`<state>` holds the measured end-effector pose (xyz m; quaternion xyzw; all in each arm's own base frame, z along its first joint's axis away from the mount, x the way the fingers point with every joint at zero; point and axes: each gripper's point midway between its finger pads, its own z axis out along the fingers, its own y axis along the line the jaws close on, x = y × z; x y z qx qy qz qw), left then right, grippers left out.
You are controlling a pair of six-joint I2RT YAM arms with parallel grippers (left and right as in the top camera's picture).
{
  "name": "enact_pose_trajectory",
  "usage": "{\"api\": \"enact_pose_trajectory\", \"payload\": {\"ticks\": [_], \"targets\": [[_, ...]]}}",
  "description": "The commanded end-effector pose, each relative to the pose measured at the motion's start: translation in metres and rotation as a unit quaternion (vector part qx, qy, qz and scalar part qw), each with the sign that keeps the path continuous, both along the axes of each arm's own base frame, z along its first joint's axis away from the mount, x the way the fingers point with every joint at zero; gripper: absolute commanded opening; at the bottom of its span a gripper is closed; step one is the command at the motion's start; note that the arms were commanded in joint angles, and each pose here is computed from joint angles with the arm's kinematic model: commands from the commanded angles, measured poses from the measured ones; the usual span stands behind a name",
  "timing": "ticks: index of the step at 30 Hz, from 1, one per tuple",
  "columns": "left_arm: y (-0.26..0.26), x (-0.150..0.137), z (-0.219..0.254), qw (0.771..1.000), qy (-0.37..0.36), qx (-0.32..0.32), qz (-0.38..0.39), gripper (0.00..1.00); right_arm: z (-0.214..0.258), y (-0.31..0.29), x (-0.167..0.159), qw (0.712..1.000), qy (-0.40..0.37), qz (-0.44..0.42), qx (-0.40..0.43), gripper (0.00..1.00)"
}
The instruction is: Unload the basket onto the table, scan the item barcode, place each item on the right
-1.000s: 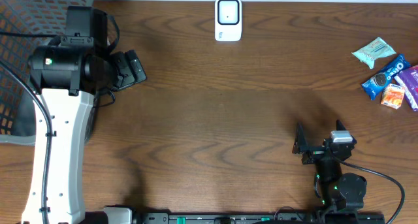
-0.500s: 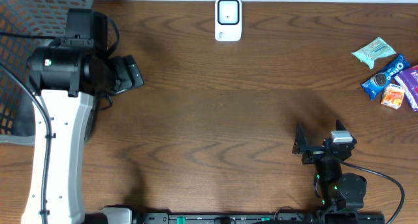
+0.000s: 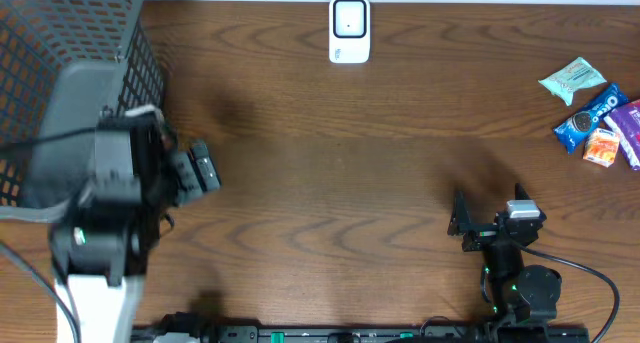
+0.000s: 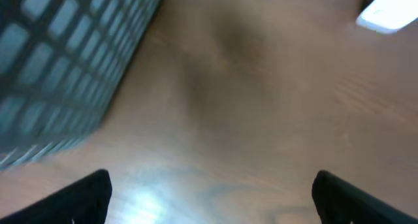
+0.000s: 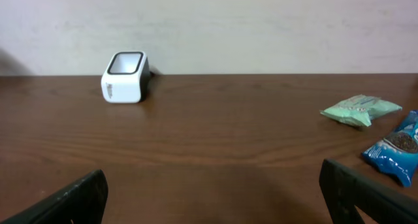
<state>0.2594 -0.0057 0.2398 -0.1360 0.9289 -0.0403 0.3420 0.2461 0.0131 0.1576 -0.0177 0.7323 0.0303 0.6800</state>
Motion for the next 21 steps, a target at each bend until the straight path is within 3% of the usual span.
{"api": "enact_pose_trajectory", "payload": {"ticks": [1,10,21], "targets": [[-0.004,-0.014,-0.012,0.998,-0.046,0.003,-0.031,0.98,-0.001,-0.003,0.0,1.0,-0.001,-0.007,-0.005,0.99],[-0.002,-0.061,-0.027,0.99,-0.141,0.001,-0.03,0.98,-0.001,-0.003,0.0,1.0,-0.001,-0.007,-0.005,0.99],[-0.002,-0.063,-0.048,0.975,-0.218,0.011,-0.039,0.98,-0.001,-0.003,0.0,1.0,-0.001,-0.007,-0.005,0.99]]}}
